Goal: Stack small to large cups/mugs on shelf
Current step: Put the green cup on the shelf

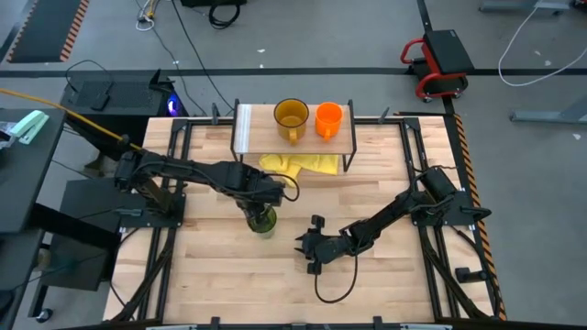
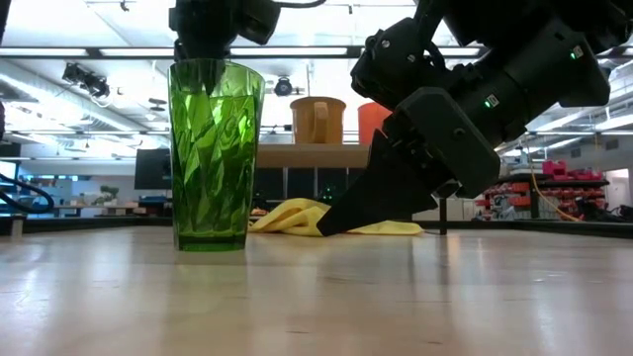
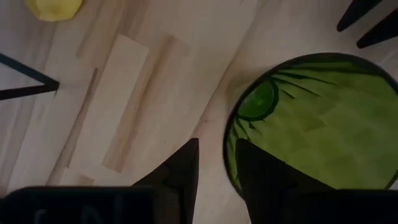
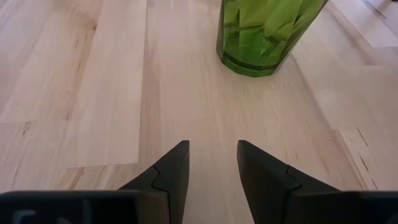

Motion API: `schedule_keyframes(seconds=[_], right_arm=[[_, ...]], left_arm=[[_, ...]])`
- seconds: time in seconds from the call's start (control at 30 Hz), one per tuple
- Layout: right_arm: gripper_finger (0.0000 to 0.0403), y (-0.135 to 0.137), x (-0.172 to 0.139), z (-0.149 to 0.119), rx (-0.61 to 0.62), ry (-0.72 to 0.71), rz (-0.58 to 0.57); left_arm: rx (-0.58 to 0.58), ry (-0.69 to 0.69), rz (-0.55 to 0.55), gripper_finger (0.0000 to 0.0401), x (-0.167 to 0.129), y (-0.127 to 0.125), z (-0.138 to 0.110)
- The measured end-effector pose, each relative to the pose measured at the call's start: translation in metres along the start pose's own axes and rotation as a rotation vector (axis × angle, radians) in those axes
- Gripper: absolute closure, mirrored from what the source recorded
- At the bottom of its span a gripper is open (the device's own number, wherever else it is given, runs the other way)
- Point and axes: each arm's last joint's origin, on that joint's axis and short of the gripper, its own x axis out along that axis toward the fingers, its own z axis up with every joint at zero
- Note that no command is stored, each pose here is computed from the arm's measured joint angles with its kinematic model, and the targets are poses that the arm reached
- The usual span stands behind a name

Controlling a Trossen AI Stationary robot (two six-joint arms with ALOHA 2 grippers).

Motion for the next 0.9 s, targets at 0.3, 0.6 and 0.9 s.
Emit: schedule_keyframes(seconds=[0.3, 0.6, 0.9], right_arm=[[0.0264, 0.0, 0.0, -0.0001, 0.0, 0.0, 0.0], [0.0265, 0.0, 0.0001, -0.0001, 0.0, 0.0, 0.0], [0.0266, 0.0, 0.0002, -0.0004, -0.001, 0.003, 0.0]], left_arm=[[0.009, -0.026, -0.016, 0.0301, 0.0031, -0.0015, 0.0052], [0.0, -0.011, -0.01, 0.0342, 0.0074, -0.0029, 0.0063], [-0.001, -0.004, -0.018, 0.0382, 0.0098, -0.0014, 0.0092]])
